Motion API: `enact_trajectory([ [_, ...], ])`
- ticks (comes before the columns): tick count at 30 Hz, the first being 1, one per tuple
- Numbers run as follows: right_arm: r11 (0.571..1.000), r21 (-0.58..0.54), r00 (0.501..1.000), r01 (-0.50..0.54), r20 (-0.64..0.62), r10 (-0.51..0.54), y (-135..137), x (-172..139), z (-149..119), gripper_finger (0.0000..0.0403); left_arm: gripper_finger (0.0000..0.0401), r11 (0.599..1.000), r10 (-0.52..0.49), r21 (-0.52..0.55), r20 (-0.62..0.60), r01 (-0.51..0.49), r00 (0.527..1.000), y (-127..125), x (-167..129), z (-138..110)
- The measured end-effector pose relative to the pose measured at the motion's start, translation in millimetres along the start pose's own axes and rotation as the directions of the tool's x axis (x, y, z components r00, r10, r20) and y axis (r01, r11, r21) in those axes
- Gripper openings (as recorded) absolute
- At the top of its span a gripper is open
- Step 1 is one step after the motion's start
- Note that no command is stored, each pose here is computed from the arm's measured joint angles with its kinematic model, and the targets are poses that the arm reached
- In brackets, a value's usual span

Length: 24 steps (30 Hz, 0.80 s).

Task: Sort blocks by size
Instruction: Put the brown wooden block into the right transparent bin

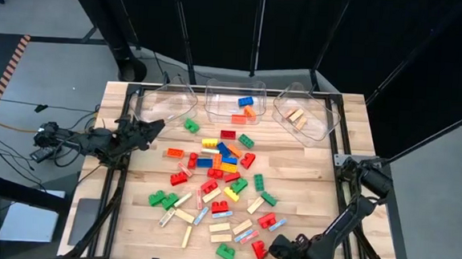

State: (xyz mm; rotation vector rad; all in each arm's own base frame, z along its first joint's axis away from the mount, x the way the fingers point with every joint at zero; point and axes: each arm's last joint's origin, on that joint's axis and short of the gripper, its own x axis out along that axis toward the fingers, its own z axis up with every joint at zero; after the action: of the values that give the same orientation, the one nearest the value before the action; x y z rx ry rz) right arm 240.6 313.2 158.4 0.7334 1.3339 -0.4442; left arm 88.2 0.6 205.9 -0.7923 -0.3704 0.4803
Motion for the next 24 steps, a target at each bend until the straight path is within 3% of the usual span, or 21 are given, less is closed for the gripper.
enact_trajectory([
  [9,0.999,-0.042,1.000,0.026,0.002,-0.026,0.2,16.2,-1.5,0.0231,0.0269,1.000,0.001,-0.022,0.000,-0.001,1.000,0.1,0.0,-0.1],
  [16,0.994,-0.030,0.994,0.108,-0.030,-0.109,-5.0,22.0,3.3,0.0222,0.0269,1.000,0.004,-0.020,0.001,-0.004,1.000,0.2,0.0,-0.1],
  [18,0.991,-0.058,0.991,0.124,-0.043,-0.127,-6.2,24.1,5.9,0.0200,0.0269,1.000,0.004,-0.020,0.001,-0.004,1.000,0.2,0.0,-0.1],
  [22,0.984,-0.108,0.986,0.141,-0.077,-0.149,-7.8,25.5,11.5,0.0115,0.0269,1.000,0.004,-0.020,0.001,-0.004,1.000,0.3,0.0,-0.2],
  [24,0.981,-0.125,0.985,0.151,-0.070,-0.160,-9.1,24.7,14.9,0.0116,0.0269,1.000,0.005,-0.020,0.001,-0.005,1.000,0.3,0.0,-0.2],
])
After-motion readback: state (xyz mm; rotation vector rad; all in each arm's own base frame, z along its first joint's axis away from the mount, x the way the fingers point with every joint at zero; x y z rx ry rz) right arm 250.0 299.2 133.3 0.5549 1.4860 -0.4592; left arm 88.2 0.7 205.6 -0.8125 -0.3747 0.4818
